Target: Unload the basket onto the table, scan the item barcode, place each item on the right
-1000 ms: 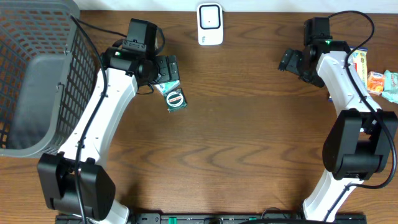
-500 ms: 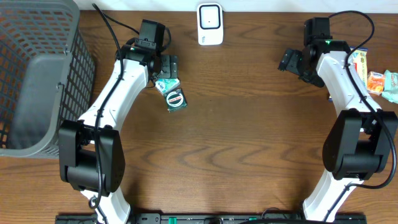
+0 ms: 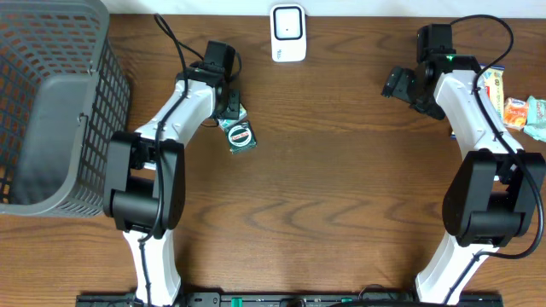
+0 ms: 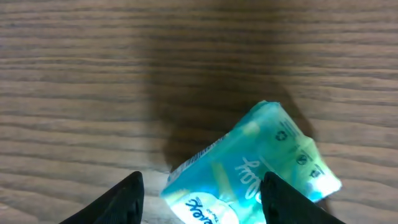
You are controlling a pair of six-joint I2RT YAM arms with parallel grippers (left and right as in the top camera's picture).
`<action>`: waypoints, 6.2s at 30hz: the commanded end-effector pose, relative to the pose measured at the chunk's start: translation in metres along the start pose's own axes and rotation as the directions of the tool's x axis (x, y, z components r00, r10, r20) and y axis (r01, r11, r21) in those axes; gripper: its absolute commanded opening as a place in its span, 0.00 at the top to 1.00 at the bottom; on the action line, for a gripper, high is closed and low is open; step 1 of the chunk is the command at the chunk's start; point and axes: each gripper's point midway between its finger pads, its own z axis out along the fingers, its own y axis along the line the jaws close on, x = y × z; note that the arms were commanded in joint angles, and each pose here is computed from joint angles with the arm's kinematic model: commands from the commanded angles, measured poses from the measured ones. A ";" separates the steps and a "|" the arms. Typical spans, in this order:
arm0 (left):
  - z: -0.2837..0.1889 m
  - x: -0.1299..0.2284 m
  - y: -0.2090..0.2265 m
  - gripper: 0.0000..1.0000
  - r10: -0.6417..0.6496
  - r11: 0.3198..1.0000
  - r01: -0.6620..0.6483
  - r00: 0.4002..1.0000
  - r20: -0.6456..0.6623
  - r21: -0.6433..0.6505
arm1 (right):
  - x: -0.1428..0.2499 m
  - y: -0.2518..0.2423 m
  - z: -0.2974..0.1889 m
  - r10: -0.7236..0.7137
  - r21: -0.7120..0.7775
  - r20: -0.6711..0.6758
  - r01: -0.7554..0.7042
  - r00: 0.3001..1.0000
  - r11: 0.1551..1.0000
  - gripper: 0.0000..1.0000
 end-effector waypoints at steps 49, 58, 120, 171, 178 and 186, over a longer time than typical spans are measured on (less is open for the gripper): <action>-0.054 -0.054 -0.084 0.91 0.020 0.985 -0.065 0.961 0.274 0.157 | 0.002 -0.003 0.006 0.012 0.012 -0.012 -0.012 1.000 1.000 0.01; 0.005 -0.047 -0.077 0.91 0.024 0.995 -0.046 0.973 0.231 0.092 | 0.002 -0.003 0.006 0.012 0.012 -0.012 -0.012 1.000 1.000 0.01; -0.082 0.166 -0.261 0.92 0.167 0.894 -0.006 0.932 -0.321 0.447 | 0.002 -0.003 0.006 0.012 0.012 -0.012 -0.012 1.000 1.000 0.01; -0.062 0.097 -0.281 0.92 0.149 0.811 -0.077 0.986 -0.077 0.580 | 0.002 -0.003 0.006 0.012 0.012 -0.012 -0.012 1.000 1.000 0.01; -0.050 0.095 -0.278 0.92 0.161 0.859 -0.133 0.987 -0.013 0.494 | 0.002 -0.003 0.006 0.012 0.012 -0.012 -0.012 1.000 1.000 0.01; -0.021 0.099 -0.279 0.92 0.237 0.852 -0.216 0.971 0.017 0.477 | 0.002 -0.003 0.006 0.012 0.012 -0.012 -0.012 1.000 1.000 0.01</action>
